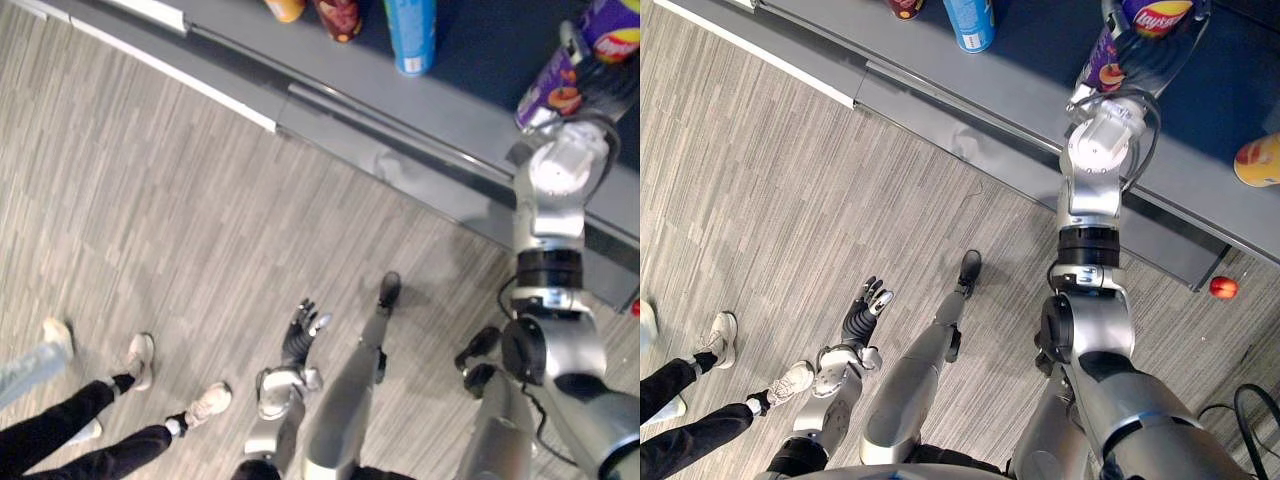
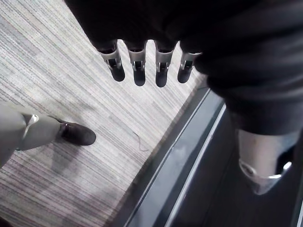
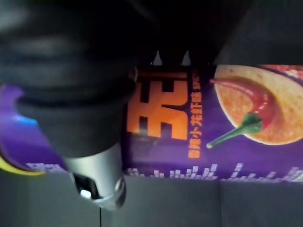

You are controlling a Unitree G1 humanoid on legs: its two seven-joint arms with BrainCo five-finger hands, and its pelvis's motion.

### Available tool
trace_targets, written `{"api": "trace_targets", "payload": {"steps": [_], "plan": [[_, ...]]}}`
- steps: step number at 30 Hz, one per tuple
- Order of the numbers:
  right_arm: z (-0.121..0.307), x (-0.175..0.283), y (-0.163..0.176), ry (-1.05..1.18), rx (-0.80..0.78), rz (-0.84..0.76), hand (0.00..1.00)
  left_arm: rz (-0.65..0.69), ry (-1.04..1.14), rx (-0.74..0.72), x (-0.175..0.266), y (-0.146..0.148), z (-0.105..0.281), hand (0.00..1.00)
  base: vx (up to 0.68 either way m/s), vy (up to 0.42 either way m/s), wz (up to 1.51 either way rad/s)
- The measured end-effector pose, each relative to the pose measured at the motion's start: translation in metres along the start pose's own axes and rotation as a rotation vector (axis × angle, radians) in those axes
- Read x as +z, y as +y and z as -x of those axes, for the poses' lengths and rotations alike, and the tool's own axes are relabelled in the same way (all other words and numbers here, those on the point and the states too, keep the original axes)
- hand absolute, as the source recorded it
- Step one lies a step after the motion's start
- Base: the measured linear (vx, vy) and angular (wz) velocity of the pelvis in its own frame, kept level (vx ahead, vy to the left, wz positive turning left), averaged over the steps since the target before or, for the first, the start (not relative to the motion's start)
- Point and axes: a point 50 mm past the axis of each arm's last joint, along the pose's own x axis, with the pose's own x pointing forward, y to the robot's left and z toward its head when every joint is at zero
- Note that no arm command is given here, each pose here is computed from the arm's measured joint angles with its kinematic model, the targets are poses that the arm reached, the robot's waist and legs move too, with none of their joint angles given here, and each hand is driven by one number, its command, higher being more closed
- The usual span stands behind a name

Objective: Put the gum and the chips on the shelf.

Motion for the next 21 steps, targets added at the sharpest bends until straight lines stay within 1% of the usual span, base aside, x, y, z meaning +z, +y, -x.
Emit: {"api": "trace_targets", "payload": {"steps": [5,6,8,13,16,21], "plan": [[0.010,-0.007,0.003,0.005,0.055,0.014,1.00,0.016,0.003,-0.004,-0.002,-0.004,0.000,0.00,0.01,-0.048,-0.01],[0.013,-0.009,0.004,0.009,0.068,0.019,0.00,0.015,0.008,-0.002,-0.003,-0.004,0.000,0.00,0.00,-0.045,-0.05],[0.019,-0.015,0.005,0.026,0.090,0.031,0.00,0.014,0.015,0.001,-0.004,-0.003,0.001,0.00,0.00,-0.040,-0.06],[0.053,-0.065,-0.004,0.256,0.121,0.132,0.00,0.011,0.030,0.008,-0.008,-0.001,0.001,0.00,-0.01,-0.041,-0.04],[0.056,-0.067,-0.001,0.260,0.154,0.136,0.00,0.008,0.048,0.013,-0.012,0.000,0.002,0.00,0.01,-0.051,-0.09],[0.063,-0.074,-0.004,0.284,0.169,0.152,0.00,0.004,0.054,0.015,-0.013,0.001,0.002,0.00,0.01,-0.053,-0.09]]}}
